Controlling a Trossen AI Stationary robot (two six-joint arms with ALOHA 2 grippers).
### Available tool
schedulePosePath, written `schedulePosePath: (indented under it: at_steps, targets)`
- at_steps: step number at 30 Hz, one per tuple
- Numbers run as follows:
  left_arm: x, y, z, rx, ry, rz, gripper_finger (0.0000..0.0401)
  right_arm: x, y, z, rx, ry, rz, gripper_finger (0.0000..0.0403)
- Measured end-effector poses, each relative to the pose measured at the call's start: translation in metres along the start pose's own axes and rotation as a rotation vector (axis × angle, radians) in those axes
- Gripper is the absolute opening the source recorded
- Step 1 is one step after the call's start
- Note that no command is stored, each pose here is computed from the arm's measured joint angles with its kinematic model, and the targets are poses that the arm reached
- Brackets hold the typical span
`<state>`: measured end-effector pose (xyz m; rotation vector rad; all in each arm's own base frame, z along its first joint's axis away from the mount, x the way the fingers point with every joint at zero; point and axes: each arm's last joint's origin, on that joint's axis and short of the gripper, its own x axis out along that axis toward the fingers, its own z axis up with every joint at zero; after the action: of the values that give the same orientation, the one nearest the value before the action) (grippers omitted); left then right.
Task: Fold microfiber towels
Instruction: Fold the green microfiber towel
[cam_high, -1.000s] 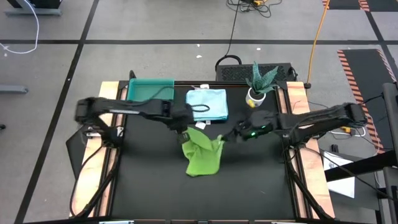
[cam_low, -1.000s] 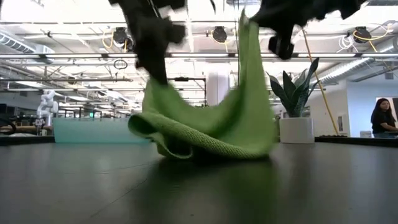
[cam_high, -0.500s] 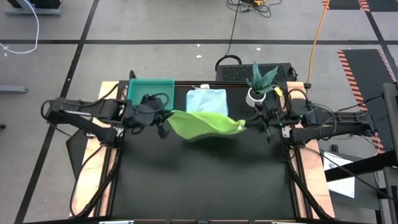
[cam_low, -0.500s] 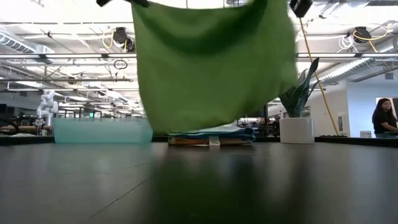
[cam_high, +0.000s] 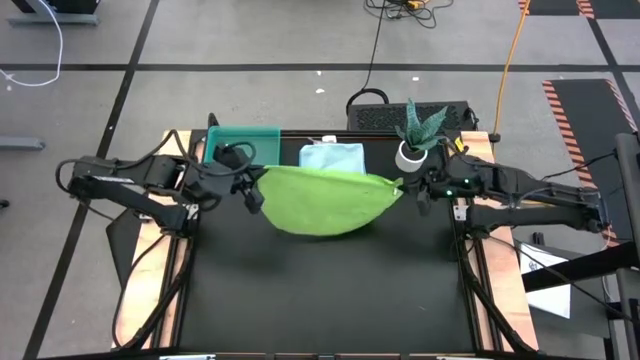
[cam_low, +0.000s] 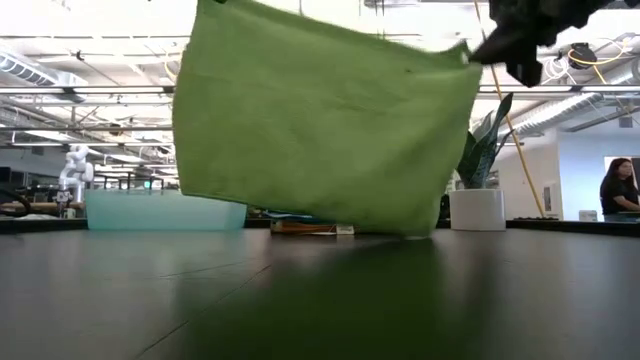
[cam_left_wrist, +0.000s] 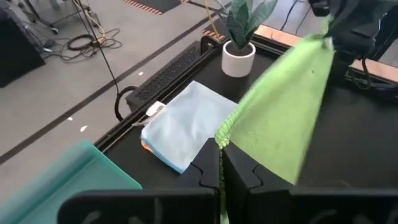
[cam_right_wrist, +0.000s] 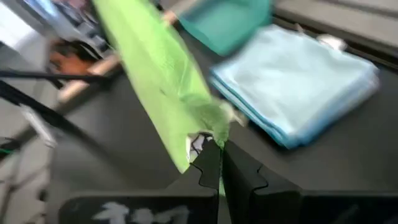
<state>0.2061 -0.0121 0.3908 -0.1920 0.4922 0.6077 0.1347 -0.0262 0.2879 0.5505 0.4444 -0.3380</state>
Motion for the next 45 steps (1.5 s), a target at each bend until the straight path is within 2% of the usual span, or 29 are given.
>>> schedulePosePath:
  at_steps: [4,9,18,24,30,35,41,45]
  targets:
    - [0.000,0.007,0.002,-0.008,-0.005,0.019,0.0000,0.002,-0.011,-0.001,-0.050,0.031,-0.102,0.0000]
    - [0.002,0.010,0.003,-0.004,-0.002,0.030,0.0000,0.004,-0.018,0.003,-0.069,0.015,-0.144,0.0000]
    - [0.003,0.010,0.003,-0.011,0.004,0.035,0.0000,-0.004,-0.013,0.030,-0.142,-0.157,-0.019,0.0000]
    - [0.009,0.008,0.002,0.019,0.027,0.031,0.0000,-0.028,-0.004,0.055,-0.200,-0.207,-0.021,0.0000]
    - [0.008,0.020,0.007,0.025,0.011,0.060,0.0000,-0.042,0.002,0.076,-0.239,-0.147,-0.073,0.0000]
    - [0.008,0.031,0.011,0.016,0.015,0.056,0.0000,-0.035,0.003,0.087,-0.269,-0.082,-0.097,0.0000]
    - [0.011,0.033,0.010,0.034,0.060,-0.002,0.0000,-0.021,-0.001,0.082,-0.246,0.040,-0.107,0.0000]
    - [0.011,0.031,0.000,0.023,0.156,-0.008,0.0000,-0.016,-0.003,0.071,-0.207,0.159,-0.116,0.0000]
